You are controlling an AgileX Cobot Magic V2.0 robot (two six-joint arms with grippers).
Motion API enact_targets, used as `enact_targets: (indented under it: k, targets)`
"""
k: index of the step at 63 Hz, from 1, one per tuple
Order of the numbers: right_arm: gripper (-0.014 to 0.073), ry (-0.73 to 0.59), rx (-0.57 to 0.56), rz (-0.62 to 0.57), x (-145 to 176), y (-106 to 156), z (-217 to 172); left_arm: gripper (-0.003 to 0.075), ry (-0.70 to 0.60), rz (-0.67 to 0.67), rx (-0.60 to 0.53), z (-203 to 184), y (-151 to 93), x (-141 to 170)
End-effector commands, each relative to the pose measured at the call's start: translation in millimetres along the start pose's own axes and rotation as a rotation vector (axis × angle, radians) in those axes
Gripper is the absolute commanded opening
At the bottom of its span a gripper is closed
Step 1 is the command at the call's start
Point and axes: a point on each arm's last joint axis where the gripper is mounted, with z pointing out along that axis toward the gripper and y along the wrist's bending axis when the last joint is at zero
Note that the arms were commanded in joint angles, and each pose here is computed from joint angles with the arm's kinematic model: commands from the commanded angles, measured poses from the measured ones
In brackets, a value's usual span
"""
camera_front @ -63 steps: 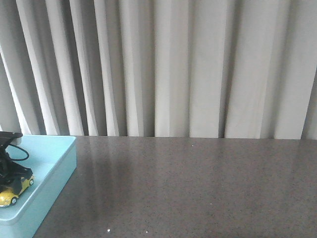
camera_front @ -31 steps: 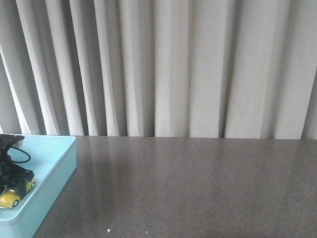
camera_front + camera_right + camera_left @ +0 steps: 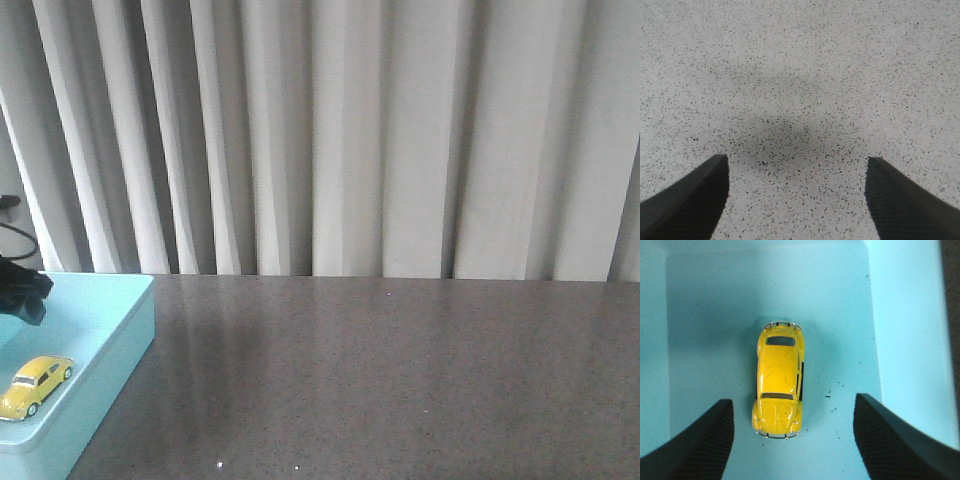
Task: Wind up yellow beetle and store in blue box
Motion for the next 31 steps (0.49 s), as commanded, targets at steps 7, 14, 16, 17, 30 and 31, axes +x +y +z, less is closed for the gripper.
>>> enact_targets:
  k: [7, 14, 16, 17, 30, 31]
  targets:
    - [0.0545, -0.084, 0.007, -0.006, -10, 0, -8, 0.0499, -0.229, -0.006, -0.013, -107, -22, 1]
    - [0.0545, -0.084, 0.007, -0.006, -10, 0, -8, 0.0499, -0.264, -0.013, -0.017, -134, -29, 13]
    - [0.0545, -0.084, 0.007, -0.006, -10, 0, -8, 0.0499, -0.263, -0.013, -0.017, -139, -30, 18]
    - [0.0545, -0.084, 0.007, -0.006, -10, 0, -8, 0.0499, -0.262, -0.013, -0.017, -141, -31, 20]
    - [0.0545, -0.083, 0.007, -0.006, -10, 0, -8, 0.0499, -0.221, -0.034, 0.017, -153, -44, 66]
    - [0.0545, -0.083, 0.007, -0.006, -10, 0, -8, 0.0499, -0.230, -0.036, 0.020, -153, -45, 69]
